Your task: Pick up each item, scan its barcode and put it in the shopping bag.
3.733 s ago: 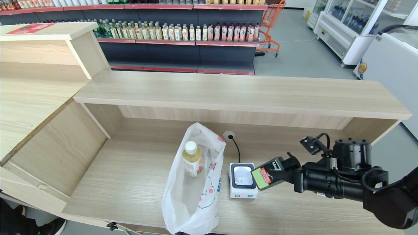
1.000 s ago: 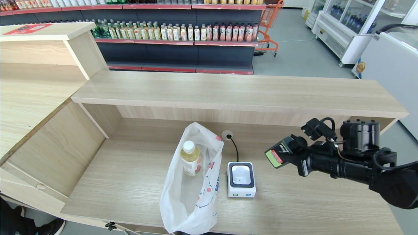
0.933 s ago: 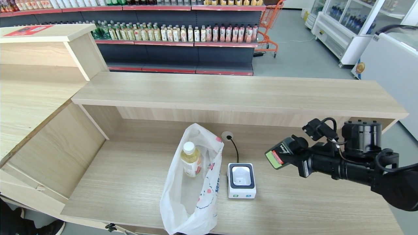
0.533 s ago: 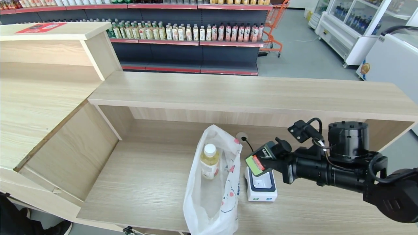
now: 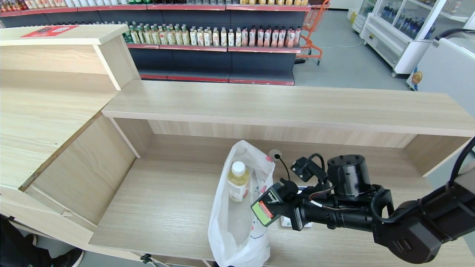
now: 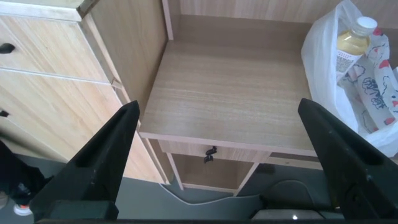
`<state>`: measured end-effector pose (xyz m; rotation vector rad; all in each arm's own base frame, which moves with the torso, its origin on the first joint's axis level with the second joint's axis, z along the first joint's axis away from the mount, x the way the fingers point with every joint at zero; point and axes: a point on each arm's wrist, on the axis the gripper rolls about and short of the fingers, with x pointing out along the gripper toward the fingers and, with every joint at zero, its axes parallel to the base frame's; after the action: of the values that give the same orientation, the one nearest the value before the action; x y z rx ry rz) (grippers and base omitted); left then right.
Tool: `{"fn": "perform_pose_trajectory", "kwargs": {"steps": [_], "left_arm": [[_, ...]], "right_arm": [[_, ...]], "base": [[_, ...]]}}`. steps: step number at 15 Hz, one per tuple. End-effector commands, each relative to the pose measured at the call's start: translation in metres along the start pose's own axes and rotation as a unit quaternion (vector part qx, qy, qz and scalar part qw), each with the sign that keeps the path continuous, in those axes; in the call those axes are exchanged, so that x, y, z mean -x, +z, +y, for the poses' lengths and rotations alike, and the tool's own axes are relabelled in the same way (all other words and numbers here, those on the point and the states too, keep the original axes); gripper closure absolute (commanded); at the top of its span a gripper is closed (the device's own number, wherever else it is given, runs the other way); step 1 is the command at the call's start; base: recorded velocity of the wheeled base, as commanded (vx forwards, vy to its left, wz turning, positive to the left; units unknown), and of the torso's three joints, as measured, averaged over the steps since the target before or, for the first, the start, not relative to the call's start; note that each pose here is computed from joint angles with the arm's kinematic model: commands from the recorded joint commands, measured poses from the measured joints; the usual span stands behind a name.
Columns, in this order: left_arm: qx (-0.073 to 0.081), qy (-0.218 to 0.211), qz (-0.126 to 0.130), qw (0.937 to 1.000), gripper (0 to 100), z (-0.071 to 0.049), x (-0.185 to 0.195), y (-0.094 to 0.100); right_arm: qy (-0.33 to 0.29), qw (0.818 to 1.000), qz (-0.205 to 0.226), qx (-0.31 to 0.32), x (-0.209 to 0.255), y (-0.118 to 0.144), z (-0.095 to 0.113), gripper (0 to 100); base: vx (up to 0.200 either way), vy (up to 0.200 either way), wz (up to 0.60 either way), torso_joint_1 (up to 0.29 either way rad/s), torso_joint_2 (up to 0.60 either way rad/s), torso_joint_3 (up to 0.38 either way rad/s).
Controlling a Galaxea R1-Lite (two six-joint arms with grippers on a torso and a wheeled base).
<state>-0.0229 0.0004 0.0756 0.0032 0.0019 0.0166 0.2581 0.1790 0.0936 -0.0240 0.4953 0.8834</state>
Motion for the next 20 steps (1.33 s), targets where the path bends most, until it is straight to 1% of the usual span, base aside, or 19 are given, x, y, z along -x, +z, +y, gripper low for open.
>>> {"fn": "perform_pose_trajectory", "kwargs": {"steps": [1,4,6,8,12,14,15,18,20], "left_arm": [[0.0,0.0,0.0,1.0,0,0.0,0.0,0.0],[0.0,0.0,0.0,1.0,0,0.0,0.0,0.0],[0.0,0.0,0.0,1.0,0,0.0,0.0,0.0],[0.0,0.0,0.001,1.0,0,0.0,0.0,0.0],[0.0,0.0,0.0,1.0,0,0.0,0.0,0.0],[0.0,0.0,0.0,1.0,0,0.0,0.0,0.0],[0.0,0.0,0.0,1.0,0,0.0,0.0,0.0],[0.0,0.0,0.0,1.0,0,0.0,0.0,0.0],[0.0,0.0,0.0,1.0,0,0.0,0.0,0.0]], "right_arm": [[0.012,1.0,0.008,-0.004,-0.019,-0.01,0.003,100],[0.021,1.0,-0.012,0.009,-0.038,-0.019,0.004,100],[0.025,1.0,-0.011,0.01,-0.047,-0.023,0.005,100],[0.023,1.0,-0.007,0.012,-0.059,-0.026,0.001,100],[-0.016,1.0,-0.004,0.017,-0.077,-0.033,-0.005,100],[-0.02,0.999,-0.009,0.032,-0.083,-0.04,-0.008,100],[-0.028,0.998,-0.009,0.05,-0.087,-0.045,-0.01,100],[-0.035,0.995,0.004,0.097,-0.091,-0.058,-0.013,100],[-0.034,0.992,0.005,0.118,-0.093,-0.062,-0.013,100]], "base": [[0.0,0.0,0.0,0.0,0.0,0.0],[0.0,0.0,0.0,0.0,0.0,0.0],[0.0,0.0,0.0,0.0,0.0,0.0],[0.0,0.0,0.0,0.0,0.0,0.0],[0.0,0.0,0.0,0.0,0.0,0.0],[0.0,0.0,0.0,0.0,0.0,0.0],[0.0,0.0,0.0,0.0,0.0,0.0],[0.0,0.0,0.0,0.0,0.0,0.0],[0.0,0.0,0.0,0.0,0.0,0.0]]}}
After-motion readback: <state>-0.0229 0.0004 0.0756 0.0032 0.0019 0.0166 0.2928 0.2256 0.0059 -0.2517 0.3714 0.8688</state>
